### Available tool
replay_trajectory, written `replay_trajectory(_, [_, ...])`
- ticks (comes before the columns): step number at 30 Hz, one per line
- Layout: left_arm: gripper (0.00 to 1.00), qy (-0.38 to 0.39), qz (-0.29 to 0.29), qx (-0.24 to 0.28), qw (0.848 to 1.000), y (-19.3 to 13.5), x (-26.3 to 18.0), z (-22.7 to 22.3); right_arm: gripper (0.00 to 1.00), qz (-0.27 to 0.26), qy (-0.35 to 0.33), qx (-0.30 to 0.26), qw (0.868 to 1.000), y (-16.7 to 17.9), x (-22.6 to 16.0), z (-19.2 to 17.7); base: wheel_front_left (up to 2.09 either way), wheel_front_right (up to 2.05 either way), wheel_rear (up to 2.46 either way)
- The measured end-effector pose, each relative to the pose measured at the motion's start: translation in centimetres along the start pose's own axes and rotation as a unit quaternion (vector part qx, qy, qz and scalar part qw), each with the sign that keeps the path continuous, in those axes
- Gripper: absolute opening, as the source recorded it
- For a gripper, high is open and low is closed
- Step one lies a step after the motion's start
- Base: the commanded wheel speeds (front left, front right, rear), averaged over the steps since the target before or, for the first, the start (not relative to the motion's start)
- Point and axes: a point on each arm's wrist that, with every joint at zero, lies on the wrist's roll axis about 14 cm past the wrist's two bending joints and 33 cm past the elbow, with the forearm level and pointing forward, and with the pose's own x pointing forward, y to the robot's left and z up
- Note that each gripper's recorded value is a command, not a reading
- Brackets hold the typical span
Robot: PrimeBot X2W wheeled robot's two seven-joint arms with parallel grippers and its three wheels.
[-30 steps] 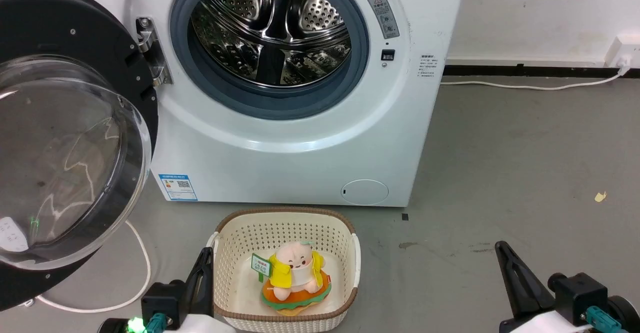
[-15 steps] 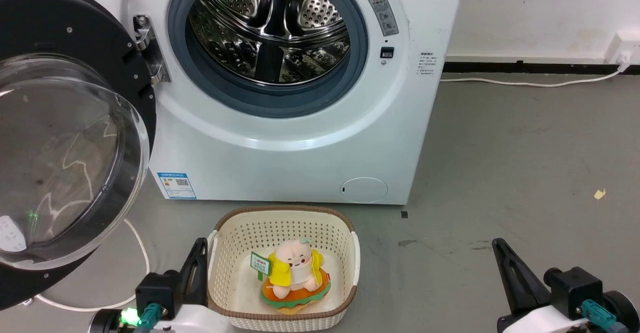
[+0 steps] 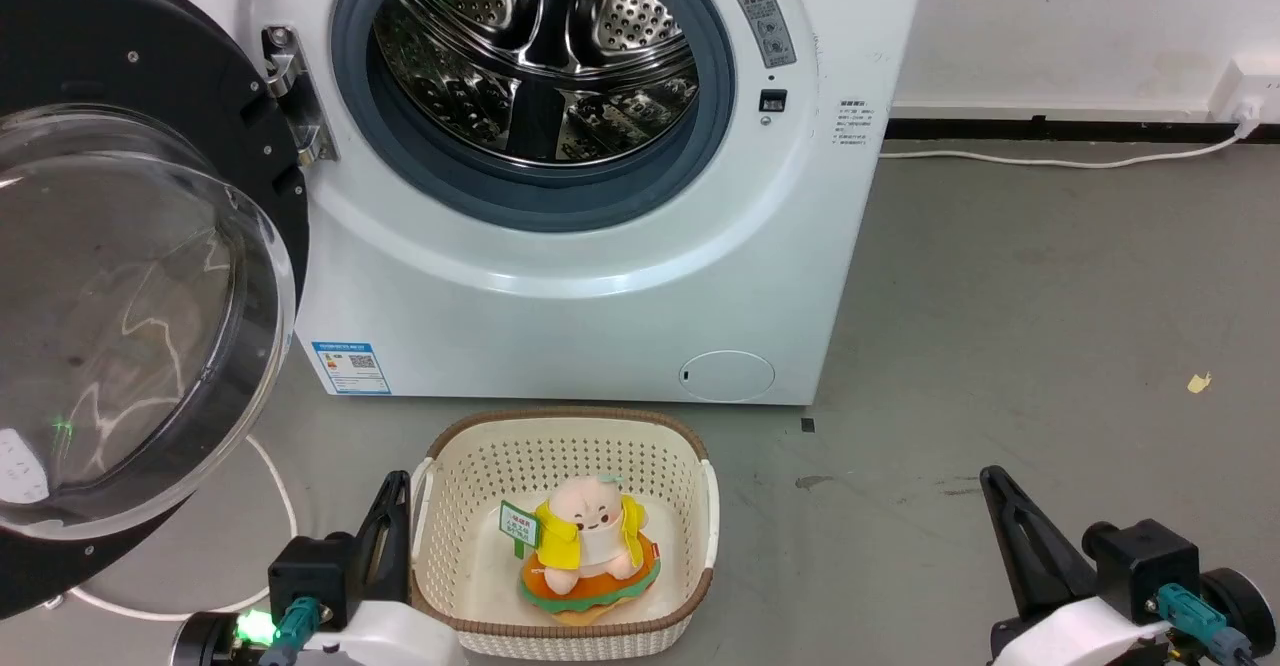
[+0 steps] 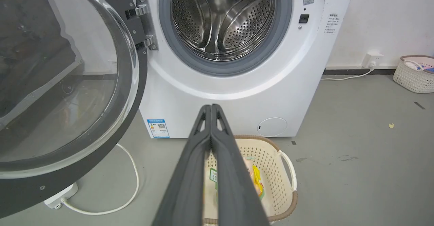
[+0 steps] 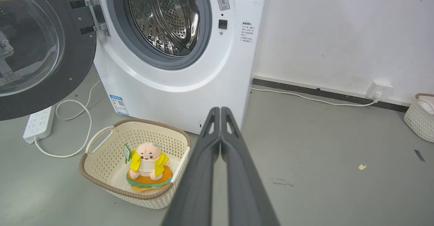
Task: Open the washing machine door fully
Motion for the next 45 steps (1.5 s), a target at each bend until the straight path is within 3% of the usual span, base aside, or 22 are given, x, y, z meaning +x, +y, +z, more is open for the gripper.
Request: replay_trajectory(45, [0.00, 0.006, 0.005, 0.012, 1.000, 0.55, 0.74, 0.51, 0.00, 0.005, 0.007, -0.006, 1.000, 0.24, 0.91, 0.30, 0.00, 0.00, 0.00])
